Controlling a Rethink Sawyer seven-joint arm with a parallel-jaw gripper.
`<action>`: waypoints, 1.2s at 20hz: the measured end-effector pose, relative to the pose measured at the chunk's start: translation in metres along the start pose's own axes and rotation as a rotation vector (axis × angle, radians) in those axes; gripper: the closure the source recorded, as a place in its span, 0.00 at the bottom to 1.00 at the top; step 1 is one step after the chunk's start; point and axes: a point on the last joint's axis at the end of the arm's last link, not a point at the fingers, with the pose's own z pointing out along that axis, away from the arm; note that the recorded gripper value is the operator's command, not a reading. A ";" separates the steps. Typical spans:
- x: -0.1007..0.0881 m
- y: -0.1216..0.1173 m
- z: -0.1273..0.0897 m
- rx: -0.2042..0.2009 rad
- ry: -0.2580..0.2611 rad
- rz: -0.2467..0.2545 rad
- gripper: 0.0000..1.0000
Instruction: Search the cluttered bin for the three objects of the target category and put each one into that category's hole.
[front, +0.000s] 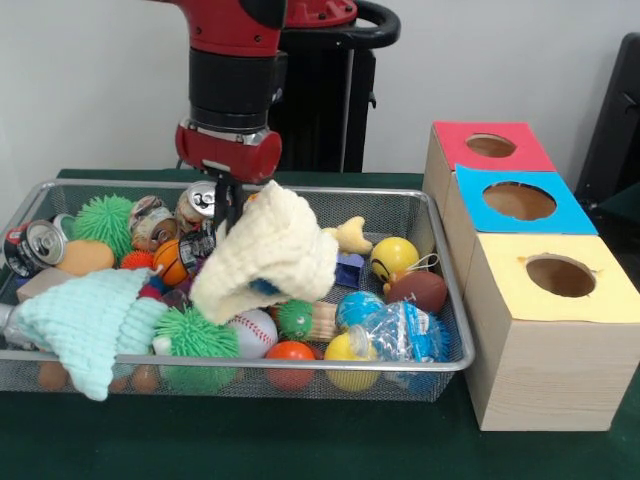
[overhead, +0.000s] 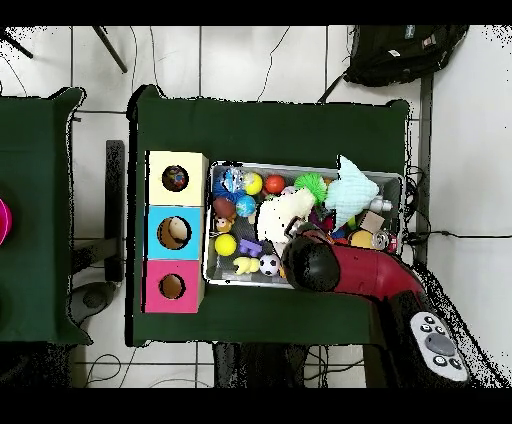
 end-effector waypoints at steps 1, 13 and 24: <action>-0.001 -0.002 -0.001 0.001 0.001 0.002 1.00; -0.020 -0.037 -0.019 0.022 0.022 0.018 1.00; -0.029 -0.042 -0.025 0.010 0.013 -0.003 1.00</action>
